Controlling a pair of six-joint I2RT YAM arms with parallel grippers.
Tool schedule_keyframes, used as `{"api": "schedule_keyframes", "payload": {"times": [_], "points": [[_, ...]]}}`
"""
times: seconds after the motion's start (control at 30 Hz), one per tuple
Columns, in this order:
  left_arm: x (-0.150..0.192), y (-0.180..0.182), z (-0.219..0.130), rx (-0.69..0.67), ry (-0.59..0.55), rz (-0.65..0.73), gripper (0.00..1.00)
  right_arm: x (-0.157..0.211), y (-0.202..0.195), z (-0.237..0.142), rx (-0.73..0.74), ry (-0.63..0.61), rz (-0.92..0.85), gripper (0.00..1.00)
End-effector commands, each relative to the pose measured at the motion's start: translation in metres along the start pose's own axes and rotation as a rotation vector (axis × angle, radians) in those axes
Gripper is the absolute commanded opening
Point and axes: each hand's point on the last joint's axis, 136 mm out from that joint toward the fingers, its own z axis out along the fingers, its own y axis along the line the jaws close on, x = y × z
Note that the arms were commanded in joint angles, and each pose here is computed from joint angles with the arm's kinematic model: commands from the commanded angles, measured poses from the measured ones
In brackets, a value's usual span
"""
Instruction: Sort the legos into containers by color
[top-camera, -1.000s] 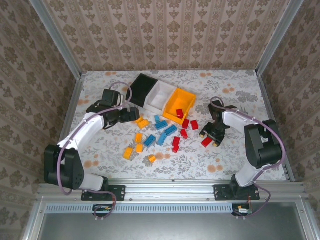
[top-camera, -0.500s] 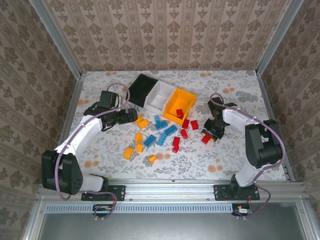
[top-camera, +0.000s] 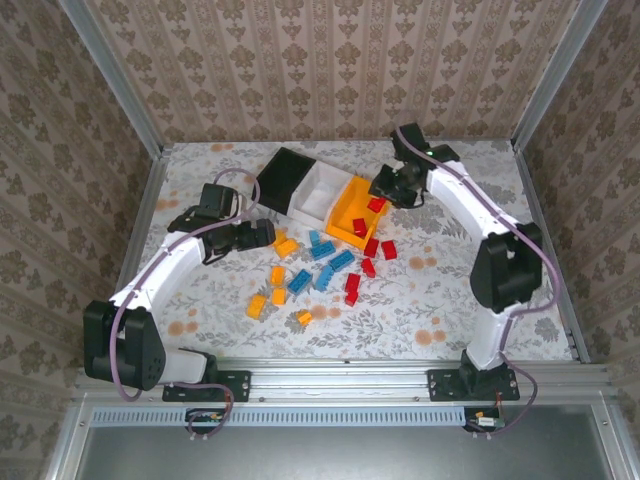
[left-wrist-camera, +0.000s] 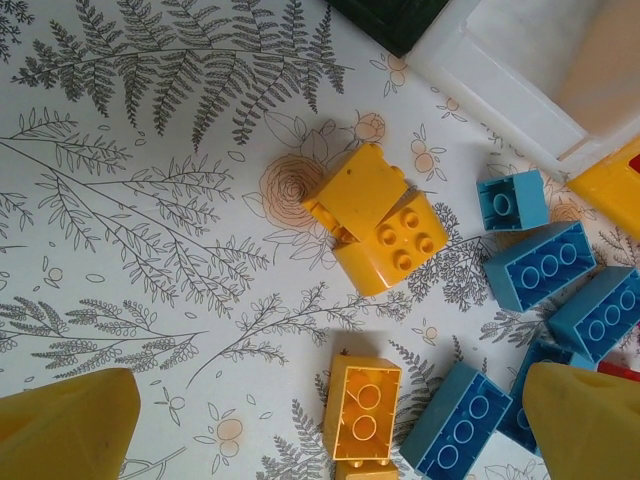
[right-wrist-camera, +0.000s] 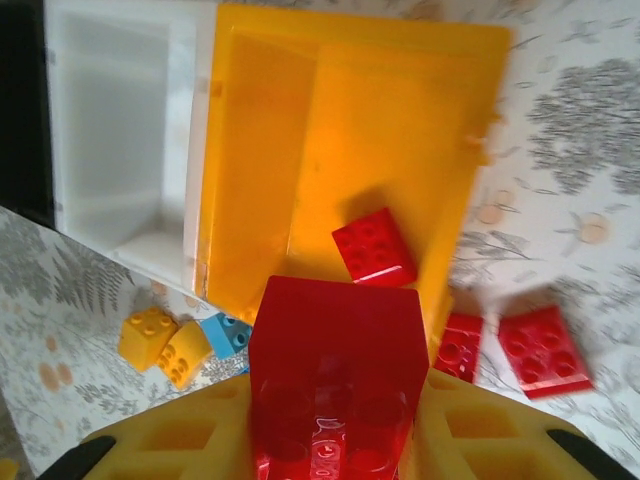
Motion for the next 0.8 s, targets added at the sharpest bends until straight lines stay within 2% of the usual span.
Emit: {"api": "schedule_keyframes", "payload": {"times": [0.0,0.23,0.37,0.5,0.67,0.77], "points": [[0.008,0.002,-0.007,0.002,0.021,-0.019,1.00,0.012,0.003,0.024,0.038,0.098,-0.053,0.35],[0.026,0.013,-0.014,-0.030,0.065,-0.032,1.00,0.015,0.009,0.066,0.064,0.163,-0.083,0.40],[0.043,0.019,-0.013,-0.047,0.119,-0.061,1.00,0.018,0.012,0.072,0.060,0.177,-0.087,0.58],[0.065,0.026,-0.012,-0.070,0.176,-0.097,1.00,0.015,0.022,0.057,0.030,0.148,-0.092,0.65],[0.093,0.021,-0.012,-0.085,0.247,-0.095,1.00,0.018,0.030,0.026,-0.021,0.103,-0.083,0.66],[0.116,0.018,-0.009,-0.147,0.321,-0.054,0.99,0.028,0.025,0.013,-0.038,0.094,-0.068,0.66]]}}
